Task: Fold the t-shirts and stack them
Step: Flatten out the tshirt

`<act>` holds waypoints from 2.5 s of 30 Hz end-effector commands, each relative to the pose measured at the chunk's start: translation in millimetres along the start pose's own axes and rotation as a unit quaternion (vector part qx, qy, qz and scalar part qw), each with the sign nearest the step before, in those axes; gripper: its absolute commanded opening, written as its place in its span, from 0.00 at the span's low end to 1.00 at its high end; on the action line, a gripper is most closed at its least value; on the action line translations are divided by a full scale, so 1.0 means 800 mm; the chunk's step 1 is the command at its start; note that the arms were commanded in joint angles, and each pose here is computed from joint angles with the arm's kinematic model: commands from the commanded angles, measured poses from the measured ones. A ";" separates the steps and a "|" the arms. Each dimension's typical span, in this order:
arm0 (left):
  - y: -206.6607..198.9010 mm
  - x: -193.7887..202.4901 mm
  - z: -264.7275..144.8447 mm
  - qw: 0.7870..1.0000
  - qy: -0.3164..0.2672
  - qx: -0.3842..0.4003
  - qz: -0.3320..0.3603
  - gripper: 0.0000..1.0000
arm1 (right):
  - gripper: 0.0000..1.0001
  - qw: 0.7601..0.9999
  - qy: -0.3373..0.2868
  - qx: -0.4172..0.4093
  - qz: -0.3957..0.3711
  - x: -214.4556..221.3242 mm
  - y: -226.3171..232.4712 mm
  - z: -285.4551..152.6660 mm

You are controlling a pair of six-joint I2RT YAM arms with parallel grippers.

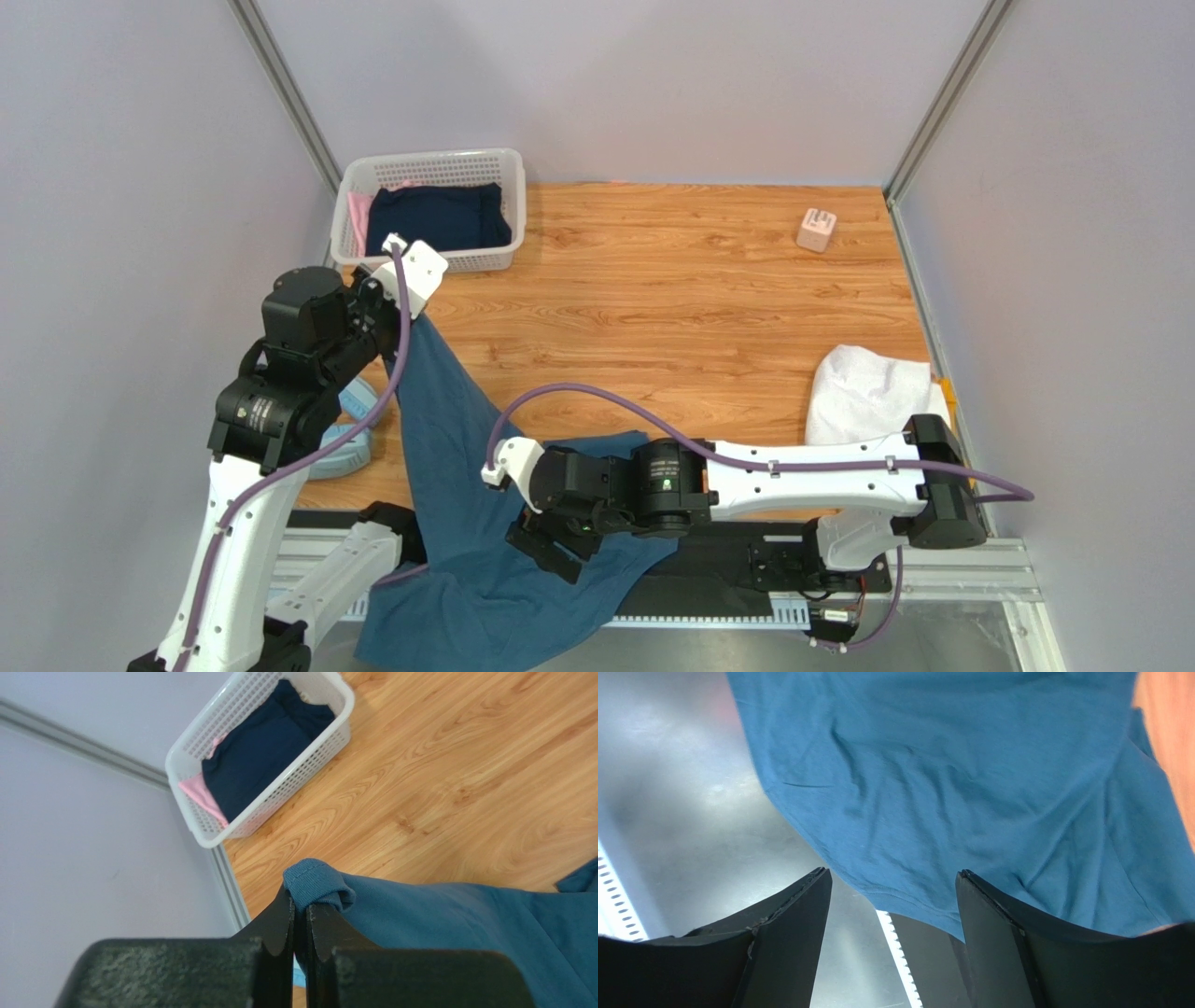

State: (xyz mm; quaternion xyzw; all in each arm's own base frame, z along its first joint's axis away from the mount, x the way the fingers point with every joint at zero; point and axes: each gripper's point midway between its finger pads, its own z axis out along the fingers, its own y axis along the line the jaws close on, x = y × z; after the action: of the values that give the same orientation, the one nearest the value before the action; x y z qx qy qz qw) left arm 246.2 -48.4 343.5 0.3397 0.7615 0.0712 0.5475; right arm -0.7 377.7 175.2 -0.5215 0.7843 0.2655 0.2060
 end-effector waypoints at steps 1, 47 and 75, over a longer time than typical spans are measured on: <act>0.027 0.015 0.028 0.997 0.034 -0.065 -0.027 0.00 | 0.71 0.998 -0.026 -0.047 -0.019 -0.033 0.032 0.000; 0.031 0.032 0.105 0.992 0.086 -0.073 -0.058 0.00 | 0.03 0.975 0.122 -0.006 0.183 0.135 -0.085 0.091; 0.008 0.002 0.082 0.995 0.037 -0.015 -0.092 0.00 | 0.00 0.814 -0.073 0.309 0.486 0.101 -0.507 -0.099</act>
State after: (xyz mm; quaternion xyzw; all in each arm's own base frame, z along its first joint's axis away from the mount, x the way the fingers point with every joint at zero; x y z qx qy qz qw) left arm 304.9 -55.9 302.6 0.2665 0.8188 0.0584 0.5051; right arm 318.1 147.6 101.0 0.0466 0.9592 0.1393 0.2414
